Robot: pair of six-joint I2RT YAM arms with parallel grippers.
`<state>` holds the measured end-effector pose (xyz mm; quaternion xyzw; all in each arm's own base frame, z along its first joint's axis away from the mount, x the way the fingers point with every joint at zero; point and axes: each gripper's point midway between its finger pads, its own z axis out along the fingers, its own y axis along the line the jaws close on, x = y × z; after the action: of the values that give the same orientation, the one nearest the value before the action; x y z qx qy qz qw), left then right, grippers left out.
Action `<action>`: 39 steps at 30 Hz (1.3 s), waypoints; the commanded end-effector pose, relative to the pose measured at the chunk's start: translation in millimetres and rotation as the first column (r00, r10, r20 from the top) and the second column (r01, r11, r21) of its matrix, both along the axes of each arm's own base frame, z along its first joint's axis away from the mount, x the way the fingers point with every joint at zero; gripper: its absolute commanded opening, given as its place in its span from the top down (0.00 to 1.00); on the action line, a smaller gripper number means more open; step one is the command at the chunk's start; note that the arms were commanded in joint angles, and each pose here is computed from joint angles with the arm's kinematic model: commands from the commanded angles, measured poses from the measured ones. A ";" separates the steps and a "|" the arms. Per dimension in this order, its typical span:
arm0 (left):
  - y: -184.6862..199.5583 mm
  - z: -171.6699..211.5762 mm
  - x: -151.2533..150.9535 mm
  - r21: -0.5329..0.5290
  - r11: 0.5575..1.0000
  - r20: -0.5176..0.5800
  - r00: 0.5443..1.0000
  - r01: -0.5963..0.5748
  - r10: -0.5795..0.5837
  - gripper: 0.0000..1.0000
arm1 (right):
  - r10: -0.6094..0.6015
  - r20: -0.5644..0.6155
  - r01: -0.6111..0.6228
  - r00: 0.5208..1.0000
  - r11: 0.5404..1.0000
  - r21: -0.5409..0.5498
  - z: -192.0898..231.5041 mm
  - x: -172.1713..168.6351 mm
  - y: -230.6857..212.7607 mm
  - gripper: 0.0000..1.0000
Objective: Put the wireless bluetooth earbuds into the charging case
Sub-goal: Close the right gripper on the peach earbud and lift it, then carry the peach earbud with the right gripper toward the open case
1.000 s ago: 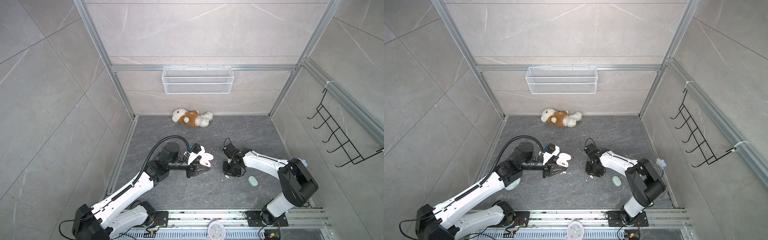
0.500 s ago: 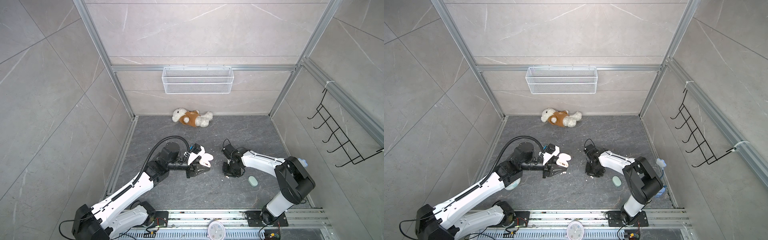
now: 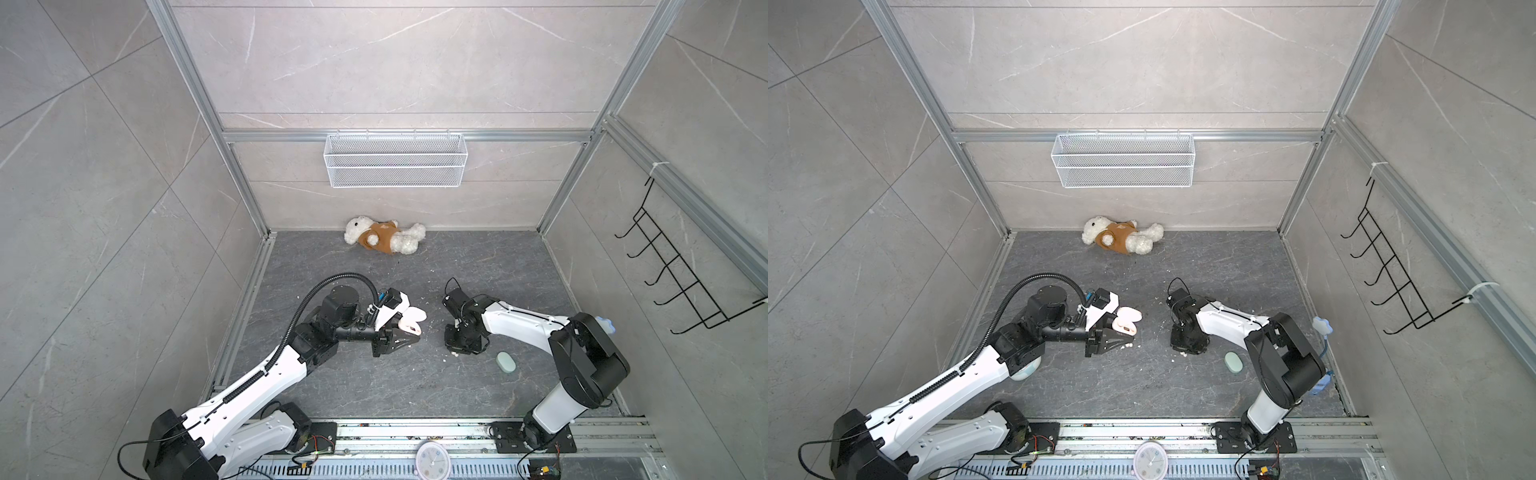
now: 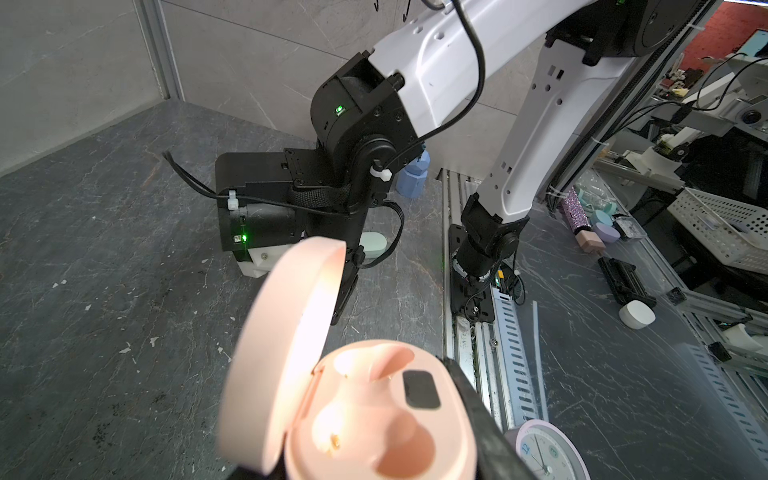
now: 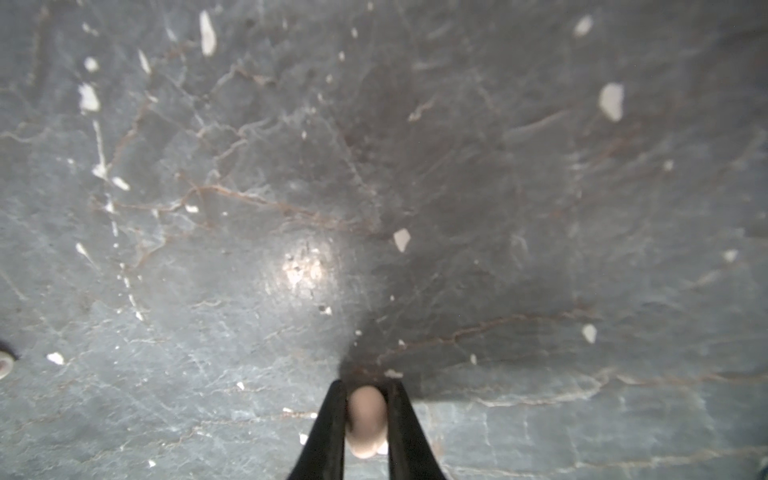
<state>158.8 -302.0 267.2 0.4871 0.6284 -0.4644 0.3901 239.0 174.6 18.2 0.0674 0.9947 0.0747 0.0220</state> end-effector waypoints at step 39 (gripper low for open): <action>-63.4 82.7 40.5 -0.388 0.902 0.149 0.978 0.191 -0.143 0.80 | 0.123 0.583 -0.494 0.803 0.684 0.536 352.6 -48.6 48.3 0.84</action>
<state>207.3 -366.8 303.7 0.4640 0.5246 -0.5631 0.4387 193.2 221.0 362.0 -0.1199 0.8602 0.4317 0.2436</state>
